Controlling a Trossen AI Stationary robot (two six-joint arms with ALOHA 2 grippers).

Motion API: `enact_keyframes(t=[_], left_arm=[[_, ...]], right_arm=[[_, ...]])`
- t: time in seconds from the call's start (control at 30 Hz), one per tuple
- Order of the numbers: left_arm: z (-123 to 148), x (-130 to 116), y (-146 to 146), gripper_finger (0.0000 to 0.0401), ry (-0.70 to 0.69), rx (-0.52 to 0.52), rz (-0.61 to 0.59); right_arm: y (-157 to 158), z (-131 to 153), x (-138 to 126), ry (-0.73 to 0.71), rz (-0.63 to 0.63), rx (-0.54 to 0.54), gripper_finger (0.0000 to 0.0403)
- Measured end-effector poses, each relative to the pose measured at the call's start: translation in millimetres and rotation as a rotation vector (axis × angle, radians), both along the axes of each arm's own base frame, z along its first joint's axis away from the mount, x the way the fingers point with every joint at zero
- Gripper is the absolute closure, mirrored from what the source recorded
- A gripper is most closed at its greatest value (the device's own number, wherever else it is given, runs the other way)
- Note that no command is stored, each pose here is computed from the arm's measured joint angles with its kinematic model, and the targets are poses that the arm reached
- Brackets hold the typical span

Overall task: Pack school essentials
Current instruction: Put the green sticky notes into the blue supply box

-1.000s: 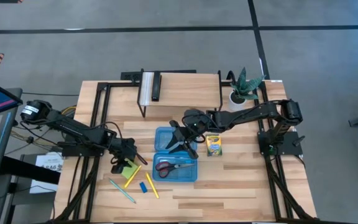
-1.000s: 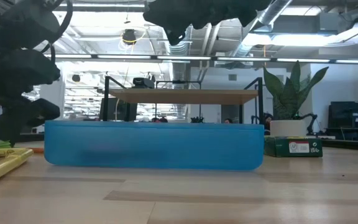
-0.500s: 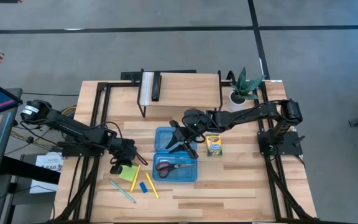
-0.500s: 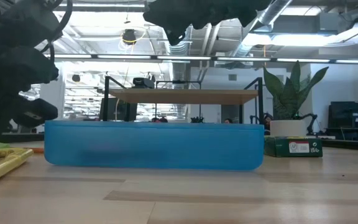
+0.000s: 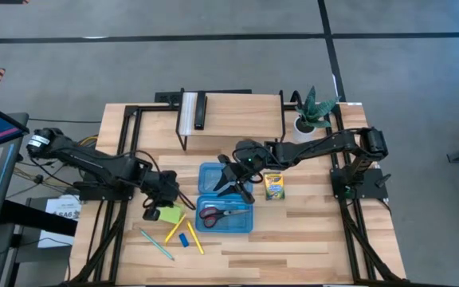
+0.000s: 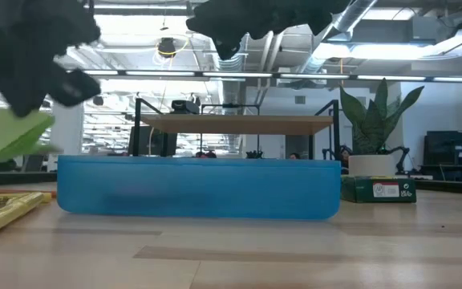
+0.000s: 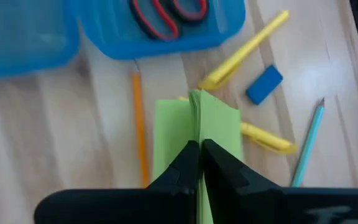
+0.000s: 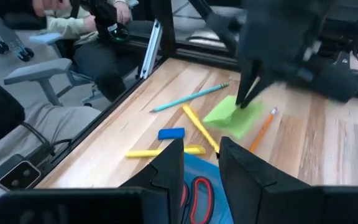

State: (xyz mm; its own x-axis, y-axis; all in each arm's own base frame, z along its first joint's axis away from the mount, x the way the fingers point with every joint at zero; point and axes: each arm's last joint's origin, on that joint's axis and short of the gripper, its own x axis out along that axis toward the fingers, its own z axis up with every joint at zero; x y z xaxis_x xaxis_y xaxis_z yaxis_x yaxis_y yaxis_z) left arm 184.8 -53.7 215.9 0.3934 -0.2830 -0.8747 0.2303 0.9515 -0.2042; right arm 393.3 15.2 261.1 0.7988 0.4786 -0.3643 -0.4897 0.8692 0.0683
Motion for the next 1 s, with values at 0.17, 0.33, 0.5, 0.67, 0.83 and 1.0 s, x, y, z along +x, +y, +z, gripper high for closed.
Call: enact_keyframes(t=[0.17, 0.33, 0.5, 0.67, 0.83, 1.0], left_arm=[[38.2, 15.2, -2.3, 0.0401, -0.171, 0.02, 0.006], [44.8, 33.3, -5.8, 0.0401, -0.328, 0.003, 0.036], [20.6, 58.4, -8.9, 0.0401, -0.271, 0.01, 0.073], [-7.9, 89.3, -3.6, 0.0401, -0.228, -0.064, 0.097], [-28.7, 104.5, 6.1, 0.0401, -0.152, -0.101, 0.141], [-35.8, 113.4, 5.8, 0.0401, -0.169, -0.14, 0.148]], right_arm=[[-5.0, 8.3, -8.5, 0.028, -0.02, -0.005, 0.0283], [-8.9, 23.7, -27.6, 0.011, -0.062, -0.048, 0.0283], [-9.3, 29.6, -54.8, -0.04, -0.103, -0.066, 0.0283], [-10.3, 32.2, -76.0, -0.106, -0.144, -0.068, 0.0283], [-9.9, 33.1, -83.8, -0.126, -0.149, -0.052, 0.0283], [-10.0, 33.4, -83.9, -0.128, -0.15, -0.052, 0.0283]])
